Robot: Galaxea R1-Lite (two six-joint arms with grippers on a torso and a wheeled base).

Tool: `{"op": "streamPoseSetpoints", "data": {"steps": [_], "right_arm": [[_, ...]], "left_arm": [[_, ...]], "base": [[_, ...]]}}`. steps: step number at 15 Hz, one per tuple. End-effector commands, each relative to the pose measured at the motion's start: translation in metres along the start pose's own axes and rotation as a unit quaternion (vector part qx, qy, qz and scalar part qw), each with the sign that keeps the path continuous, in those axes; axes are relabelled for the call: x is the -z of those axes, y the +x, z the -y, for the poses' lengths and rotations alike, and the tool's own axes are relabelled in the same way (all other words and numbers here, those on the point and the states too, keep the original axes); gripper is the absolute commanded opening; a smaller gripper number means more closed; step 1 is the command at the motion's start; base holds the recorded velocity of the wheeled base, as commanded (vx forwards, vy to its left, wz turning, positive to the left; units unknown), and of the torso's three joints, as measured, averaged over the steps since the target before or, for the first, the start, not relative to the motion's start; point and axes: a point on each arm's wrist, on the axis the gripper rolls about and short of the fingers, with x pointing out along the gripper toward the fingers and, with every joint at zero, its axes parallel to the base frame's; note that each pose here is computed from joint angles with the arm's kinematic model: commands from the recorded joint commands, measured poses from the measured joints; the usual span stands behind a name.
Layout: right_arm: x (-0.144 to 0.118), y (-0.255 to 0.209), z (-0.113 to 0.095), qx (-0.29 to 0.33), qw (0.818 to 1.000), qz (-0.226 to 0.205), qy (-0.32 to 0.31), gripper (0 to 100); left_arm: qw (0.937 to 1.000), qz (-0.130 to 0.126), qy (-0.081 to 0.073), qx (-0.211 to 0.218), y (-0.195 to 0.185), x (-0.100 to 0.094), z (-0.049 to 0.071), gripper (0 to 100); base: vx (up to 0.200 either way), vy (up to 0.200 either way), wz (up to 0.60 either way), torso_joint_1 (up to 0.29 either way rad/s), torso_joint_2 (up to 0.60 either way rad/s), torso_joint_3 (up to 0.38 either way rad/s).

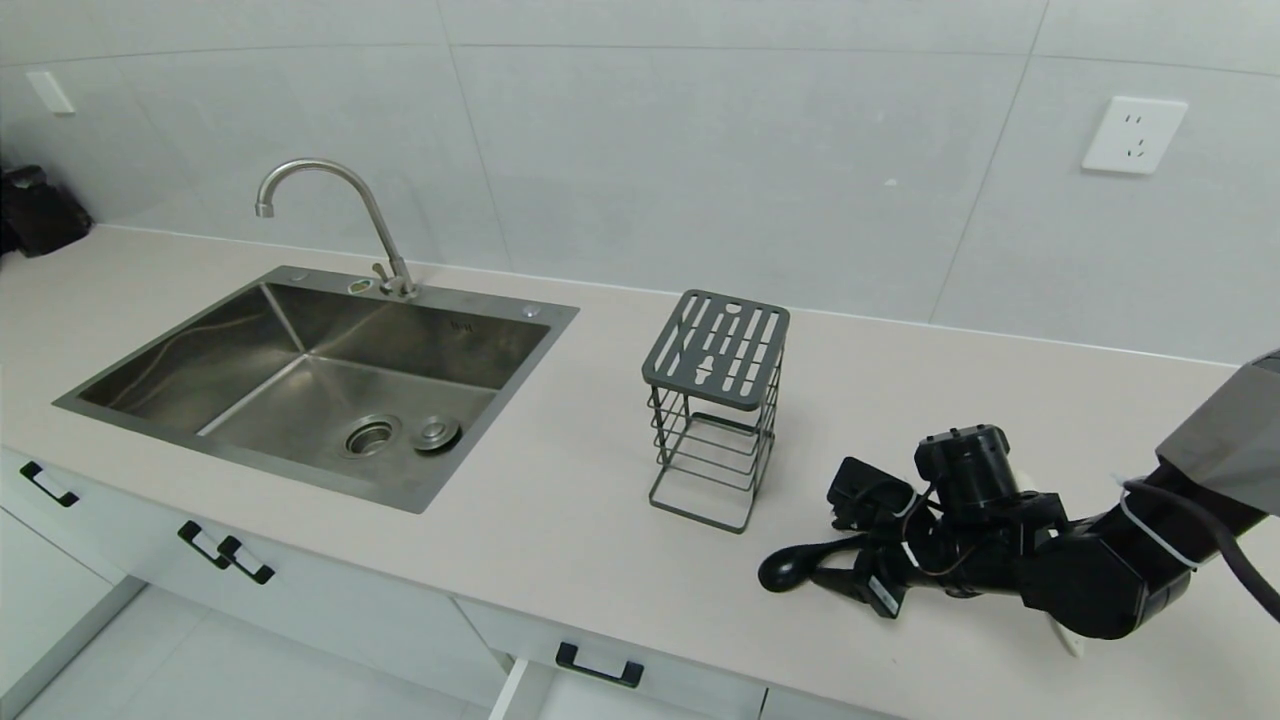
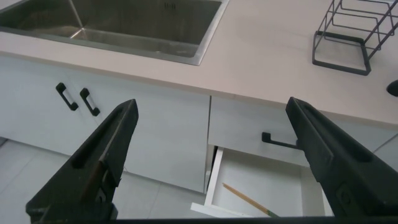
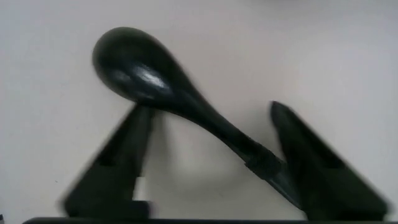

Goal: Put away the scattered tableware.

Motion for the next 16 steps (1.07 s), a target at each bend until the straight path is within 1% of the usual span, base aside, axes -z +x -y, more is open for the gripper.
{"op": "streamPoseSetpoints", "data": {"steps": [1, 4, 7, 8, 9, 11, 13, 16], "right_arm": [[0.002, 0.003, -0.002, -0.002, 1.0, -0.006, -0.001, 0], [-0.005, -0.005, -0.002, 0.006, 1.0, 0.006, -0.005, 0], [-0.015, -0.024, -0.012, 0.005, 1.0, 0.022, -0.017, 0], [-0.023, -0.039, -0.02, 0.006, 0.999, 0.042, -0.027, 0], [-0.024, -0.047, -0.025, 0.003, 0.998, 0.046, -0.031, 0], [-0.025, -0.076, -0.048, -0.012, 0.997, 0.058, -0.044, 0], [-0.024, -0.091, -0.059, -0.019, 0.996, 0.068, -0.051, 0], [-0.036, -0.107, -0.084, -0.052, 0.992, 0.1, -0.058, 0]], "left_arm": [[1.0, 0.0, 0.0, 0.0, 0.0, 0.0, 0.0, 100], [1.0, 0.0, 0.0, 0.0, 0.0, 0.0, 0.0, 100], [1.0, 0.0, 0.0, 0.0, 0.0, 0.0, 0.0, 100], [1.0, 0.0, -0.001, 0.0, 0.0, 0.0, 0.0, 100], [1.0, 0.0, 0.0, 0.0, 0.0, 0.0, 0.0, 100], [1.0, 0.0, 0.0, 0.0, 0.0, 0.0, 0.0, 100], [1.0, 0.0, 0.0, 0.0, 0.0, 0.0, 0.0, 100], [1.0, 0.0, 0.0, 0.0, 0.0, 0.0, 0.0, 100]], "base": [[0.0, 0.0, 0.0, 0.0, 0.0, 0.0], [0.0, 0.0, 0.0, 0.0, 0.0, 0.0], [0.0, 0.0, 0.0, 0.0, 0.0, 0.0], [0.0, 0.0, 0.0, 0.0, 0.0, 0.0], [0.0, 0.0, 0.0, 0.0, 0.0, 0.0], [0.0, 0.0, 0.0, 0.0, 0.0, 0.0], [0.0, 0.0, 0.0, 0.0, 0.0, 0.0], [0.0, 0.0, 0.0, 0.0, 0.0, 0.0]]}}
